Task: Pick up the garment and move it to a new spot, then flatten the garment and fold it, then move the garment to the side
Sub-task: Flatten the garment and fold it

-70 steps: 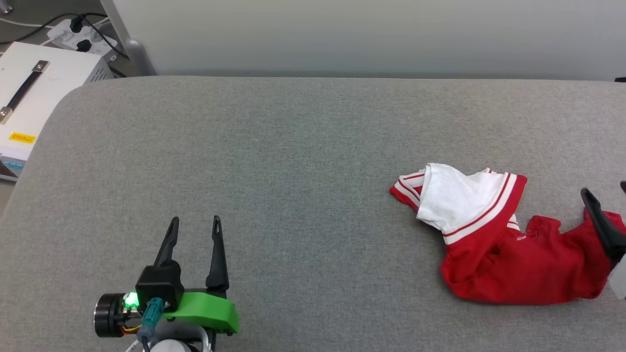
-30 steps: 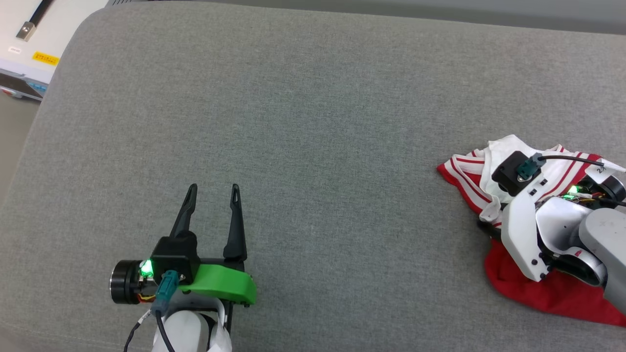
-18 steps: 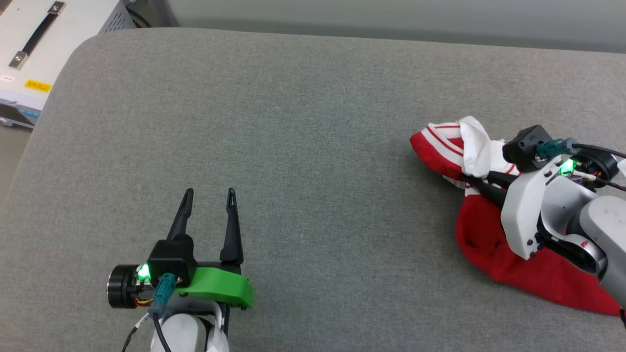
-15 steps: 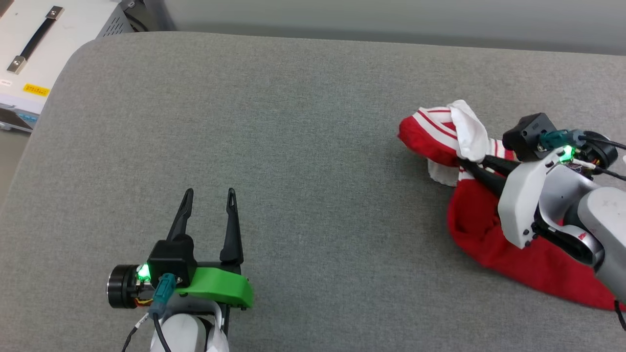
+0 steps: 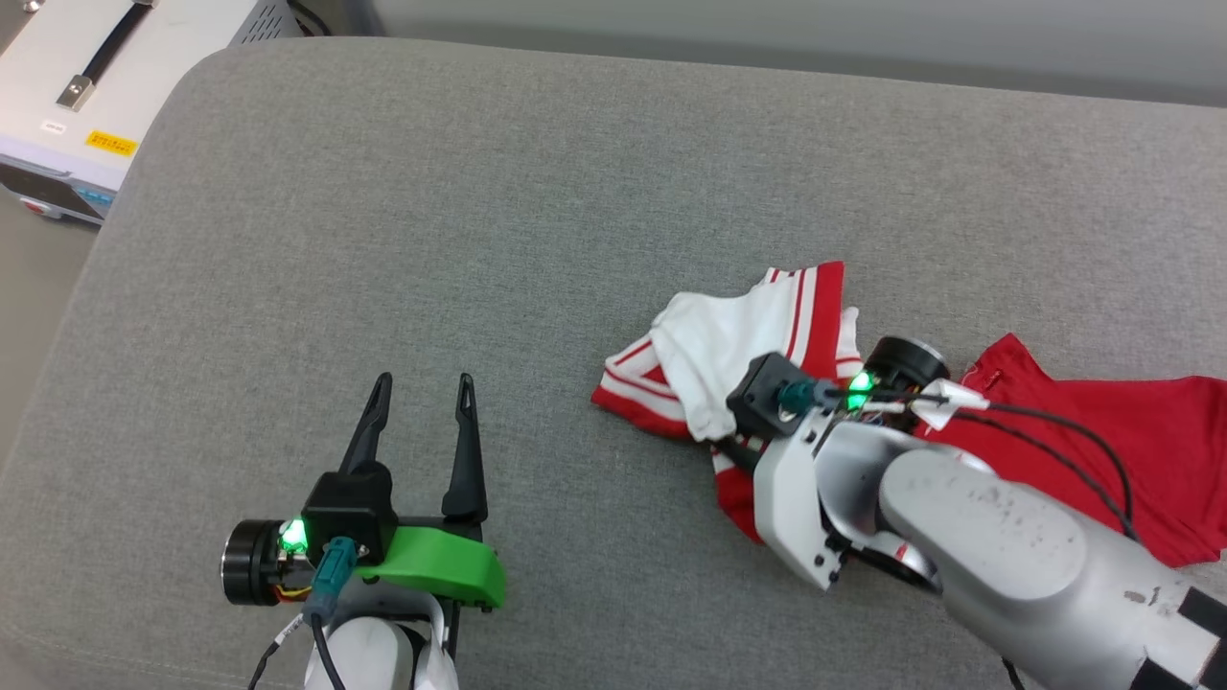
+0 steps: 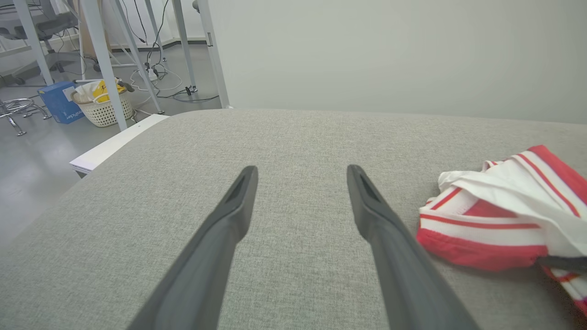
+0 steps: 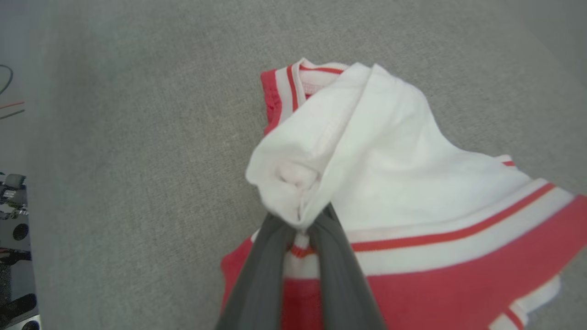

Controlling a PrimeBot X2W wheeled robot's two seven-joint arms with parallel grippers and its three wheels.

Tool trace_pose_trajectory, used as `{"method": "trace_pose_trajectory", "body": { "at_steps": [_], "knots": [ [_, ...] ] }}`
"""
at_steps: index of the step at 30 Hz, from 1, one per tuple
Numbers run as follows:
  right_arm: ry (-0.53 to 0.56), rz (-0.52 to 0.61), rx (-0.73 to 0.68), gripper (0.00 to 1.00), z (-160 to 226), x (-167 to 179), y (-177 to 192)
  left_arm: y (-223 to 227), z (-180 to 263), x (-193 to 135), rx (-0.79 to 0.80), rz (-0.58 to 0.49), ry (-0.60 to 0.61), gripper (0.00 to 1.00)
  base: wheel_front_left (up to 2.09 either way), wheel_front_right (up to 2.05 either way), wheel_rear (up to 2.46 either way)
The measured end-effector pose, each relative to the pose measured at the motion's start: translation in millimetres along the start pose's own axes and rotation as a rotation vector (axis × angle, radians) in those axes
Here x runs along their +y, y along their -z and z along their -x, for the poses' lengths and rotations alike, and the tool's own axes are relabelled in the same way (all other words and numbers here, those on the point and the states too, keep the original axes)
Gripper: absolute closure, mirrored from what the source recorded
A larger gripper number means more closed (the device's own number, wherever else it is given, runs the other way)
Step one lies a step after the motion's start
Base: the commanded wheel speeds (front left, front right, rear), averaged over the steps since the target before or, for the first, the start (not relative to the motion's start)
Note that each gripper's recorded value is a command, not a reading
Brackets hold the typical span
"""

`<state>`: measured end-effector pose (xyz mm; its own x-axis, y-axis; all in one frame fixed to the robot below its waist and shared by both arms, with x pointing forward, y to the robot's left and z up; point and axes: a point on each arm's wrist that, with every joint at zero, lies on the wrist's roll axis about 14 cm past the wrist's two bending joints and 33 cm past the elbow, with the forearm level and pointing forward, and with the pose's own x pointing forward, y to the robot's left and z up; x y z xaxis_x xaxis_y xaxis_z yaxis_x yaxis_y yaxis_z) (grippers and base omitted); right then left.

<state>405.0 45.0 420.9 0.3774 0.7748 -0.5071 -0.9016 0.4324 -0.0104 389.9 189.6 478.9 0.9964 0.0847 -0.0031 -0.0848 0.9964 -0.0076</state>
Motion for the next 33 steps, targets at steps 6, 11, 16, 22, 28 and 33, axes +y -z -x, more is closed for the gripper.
{"method": "trace_pose_trajectory", "body": {
  "at_steps": [6, 11, 16, 22, 28, 33],
  "knots": [
    [-0.099, -0.045, 0.07, 1.0, -12, 41, 33, 1, 2, 6, 0.004, 0.002, -0.022, 0.0, 0.0, 0.0, 0.0],
    [-0.084, -0.076, -0.006, 0.0, -7, 41, 26, -1, 2, 11, -0.002, 0.002, -0.039, 0.0, 0.0, 0.0, 0.0],
    [-0.005, -0.108, -0.194, 0.0, 11, 23, -1, -8, 3, 14, -0.025, -0.007, -0.041, 0.0, 0.0, 0.0, 0.0],
    [0.2, -0.186, -0.395, 0.0, 56, -23, -22, -29, 0, 13, -0.089, -0.029, -0.009, 0.0, 0.0, 0.0, 0.0],
    [0.484, -0.234, -0.525, 0.0, 121, -72, -17, -56, -13, 6, -0.171, -0.071, 0.072, 0.0, 0.0, 0.0, 0.0],
    [0.659, -0.216, -0.516, 0.0, 162, -83, 10, -89, -35, -11, -0.265, -0.126, 0.193, 0.0, 0.0, 0.0, 0.0]
  ]
}}
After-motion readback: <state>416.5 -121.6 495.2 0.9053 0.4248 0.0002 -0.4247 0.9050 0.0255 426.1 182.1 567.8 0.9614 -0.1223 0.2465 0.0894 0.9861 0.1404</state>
